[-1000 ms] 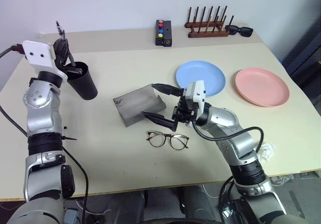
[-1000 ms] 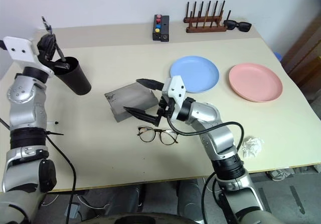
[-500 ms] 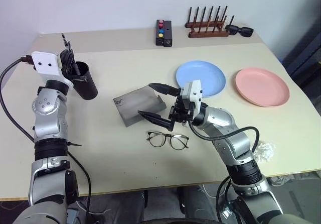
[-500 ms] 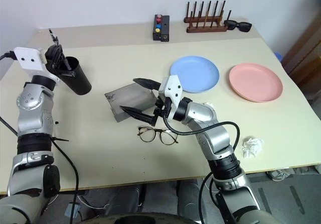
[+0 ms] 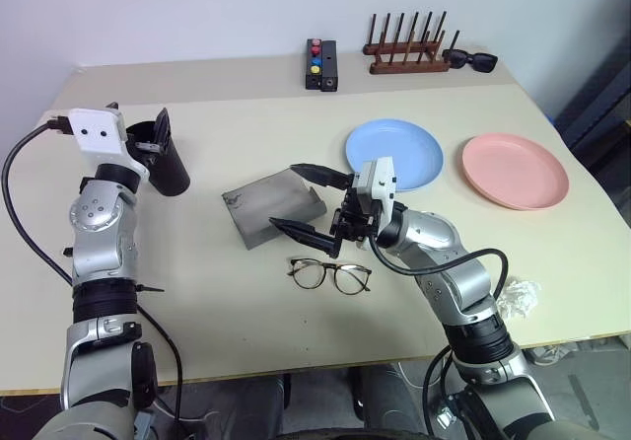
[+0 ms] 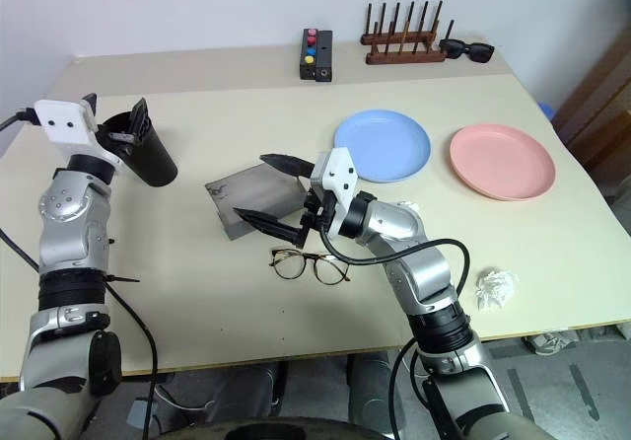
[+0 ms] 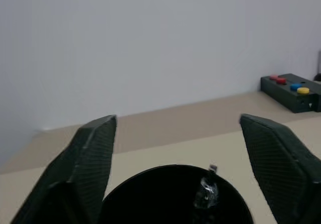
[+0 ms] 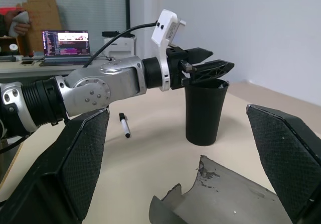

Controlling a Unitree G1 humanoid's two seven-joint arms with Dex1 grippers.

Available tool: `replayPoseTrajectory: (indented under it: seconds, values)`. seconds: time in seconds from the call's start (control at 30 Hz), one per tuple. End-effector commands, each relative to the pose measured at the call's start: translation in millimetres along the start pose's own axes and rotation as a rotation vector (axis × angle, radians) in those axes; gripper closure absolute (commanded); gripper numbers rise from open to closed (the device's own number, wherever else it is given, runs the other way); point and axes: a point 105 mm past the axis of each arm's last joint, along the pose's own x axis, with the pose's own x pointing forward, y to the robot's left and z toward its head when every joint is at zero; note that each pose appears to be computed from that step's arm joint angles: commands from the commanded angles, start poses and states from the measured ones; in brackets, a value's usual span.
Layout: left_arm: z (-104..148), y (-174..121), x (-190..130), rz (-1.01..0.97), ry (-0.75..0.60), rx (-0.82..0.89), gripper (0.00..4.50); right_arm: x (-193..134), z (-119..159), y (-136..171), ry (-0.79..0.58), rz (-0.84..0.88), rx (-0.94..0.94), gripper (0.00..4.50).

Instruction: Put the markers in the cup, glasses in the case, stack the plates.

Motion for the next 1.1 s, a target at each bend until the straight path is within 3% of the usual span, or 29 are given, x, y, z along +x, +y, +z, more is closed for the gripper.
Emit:
replayPoseTrajectory:
  seconds: [0.03, 0.2, 0.3, 0.4, 0.53, 0.8, 1.1]
  values:
    - [15, 0, 1, -0.001, -0.051, -0.004, 0.81, 4, 10, 3, -0.039, 0.021, -0.015, 0.0]
    - [34, 0, 0, -0.044, -0.109, -0.022, 0.81, 4, 9, 2, -0.037, 0.022, -0.016, 0.0]
    - [56, 2, -7, -0.182, -0.126, -0.019, 0.81, 3, 9, 1, -0.033, 0.016, -0.026, 0.0]
    - [60, 5, -35, -0.466, 0.009, 0.055, 0.04, 1, 10, -1, -0.027, 0.008, -0.032, 0.0]
    - [43, 17, -71, -0.69, 0.275, 0.179, 0.04, 0, 8, -3, -0.023, 0.007, -0.033, 0.0]
    - [-14, 79, -111, -0.779, 0.814, 0.487, 0.04, 1, 5, -2, -0.015, 0.028, -0.022, 0.0]
    - [-56, 101, -131, -0.934, 1.088, 0.637, 0.04, 2, 4, 1, -0.021, 0.036, -0.009, 0.0]
